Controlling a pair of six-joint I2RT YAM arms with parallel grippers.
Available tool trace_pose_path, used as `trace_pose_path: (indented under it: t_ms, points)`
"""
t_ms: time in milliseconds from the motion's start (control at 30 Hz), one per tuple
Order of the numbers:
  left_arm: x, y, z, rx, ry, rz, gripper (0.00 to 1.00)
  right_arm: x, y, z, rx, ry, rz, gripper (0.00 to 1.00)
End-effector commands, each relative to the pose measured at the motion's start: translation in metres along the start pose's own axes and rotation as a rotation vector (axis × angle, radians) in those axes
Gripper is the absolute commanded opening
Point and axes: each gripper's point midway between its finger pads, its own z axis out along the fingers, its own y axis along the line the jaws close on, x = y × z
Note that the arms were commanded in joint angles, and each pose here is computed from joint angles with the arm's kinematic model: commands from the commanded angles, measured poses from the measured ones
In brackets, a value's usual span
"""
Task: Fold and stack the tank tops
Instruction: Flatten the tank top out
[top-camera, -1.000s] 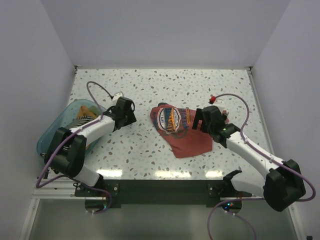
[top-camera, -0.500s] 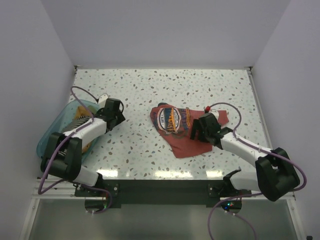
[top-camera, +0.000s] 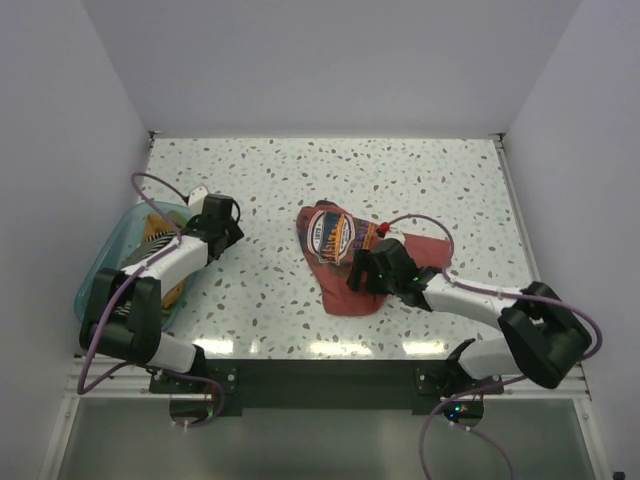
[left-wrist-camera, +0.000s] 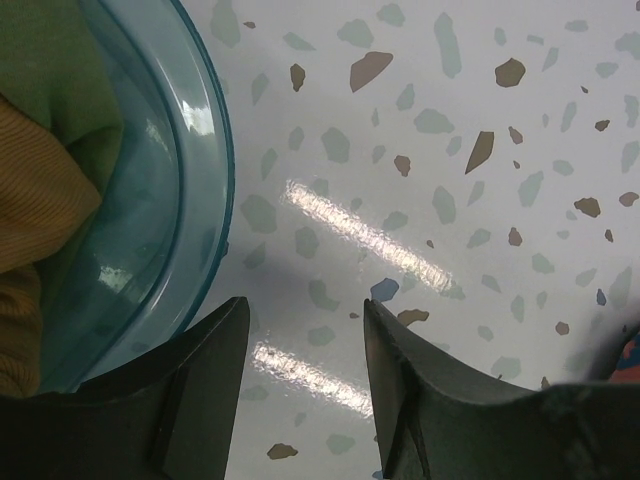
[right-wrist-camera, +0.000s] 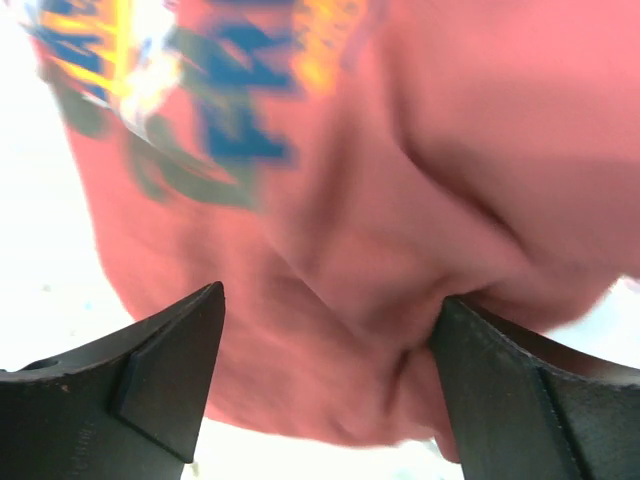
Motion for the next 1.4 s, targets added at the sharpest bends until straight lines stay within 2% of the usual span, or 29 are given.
trace_pose_path:
  t_ms: [0, 33, 67, 133, 167, 267, 400, 467, 533, 600, 667, 700, 733, 900, 1033, 1167, 1267, 1300, 1367]
  points:
    - [-0.019, -0.007, -0.001, 0.029, -0.055, -0.022, 0.54, -0.005, 0.060, 0.022, -0.173, 0.015, 0.109, 0.82]
    - [-0.019, -0.006, -0.001, 0.028, -0.055, -0.023, 0.54, 0.005, 0.062, 0.038, -0.160, 0.054, 0.108, 0.78]
    - [-0.020, -0.006, -0.001, 0.027, -0.056, -0.023, 0.54, -0.013, 0.087, 0.043, -0.213, 0.013, 0.123, 0.77]
    - [-0.024, -0.006, -0.003, 0.031, -0.064, -0.024, 0.55, -0.010, 0.106, 0.062, -0.229, 0.040, 0.140, 0.73]
    - [-0.025, -0.006, -0.003, 0.031, -0.066, -0.022, 0.55, -0.032, 0.131, 0.065, -0.284, 0.001, 0.159, 0.72]
    - [-0.028, -0.008, -0.004, 0.044, -0.071, -0.014, 0.55, -0.067, 0.166, 0.073, -0.331, -0.053, 0.189, 0.70]
    - [-0.029, -0.016, -0.004, 0.082, -0.065, 0.012, 0.57, -0.113, 0.205, 0.053, -0.406, -0.125, 0.157, 0.70]
    - [-0.024, -0.030, -0.006, 0.160, -0.034, 0.030, 0.57, -0.128, 0.212, 0.031, -0.403, -0.144, 0.118, 0.72]
    - [-0.019, -0.052, -0.015, 0.282, -0.010, 0.041, 0.57, -0.129, 0.204, 0.020, -0.380, -0.152, 0.086, 0.75]
    - [-0.004, -0.072, -0.027, 0.375, 0.010, 0.060, 0.58, -0.124, 0.177, 0.005, -0.298, -0.168, 0.059, 0.77]
    - [0.007, -0.087, -0.038, 0.403, 0.030, 0.074, 0.62, -0.105, 0.137, 0.004, -0.170, -0.156, 0.037, 0.78]
    - [0.025, -0.095, -0.048, 0.420, 0.065, 0.110, 0.62, -0.107, 0.128, -0.010, -0.157, -0.181, 0.030, 0.80]
    - [0.032, -0.100, -0.054, 0.436, 0.075, 0.114, 0.63, -0.089, 0.105, -0.006, -0.104, -0.156, 0.014, 0.81]
    - [0.084, -0.115, -0.078, 0.527, 0.179, 0.091, 0.64, -0.050, 0.041, -0.019, 0.046, -0.120, -0.047, 0.82]
    - [0.109, -0.113, -0.078, 0.511, 0.210, 0.097, 0.64, -0.037, 0.014, -0.016, 0.104, -0.133, -0.101, 0.86]
    - [0.117, -0.109, -0.068, 0.440, 0.216, 0.110, 0.63, -0.048, 0.010, -0.005, 0.130, -0.157, -0.151, 0.87]
    - [0.118, -0.100, -0.057, 0.335, 0.195, 0.133, 0.63, -0.052, 0.009, 0.003, 0.142, -0.133, -0.161, 0.87]
    - [0.126, -0.086, -0.049, 0.261, 0.218, 0.168, 0.63, -0.048, 0.009, 0.009, 0.145, -0.112, -0.159, 0.86]
    - [0.119, -0.084, -0.043, 0.200, 0.183, 0.185, 0.63, -0.045, 0.014, 0.015, 0.120, -0.100, -0.155, 0.85]
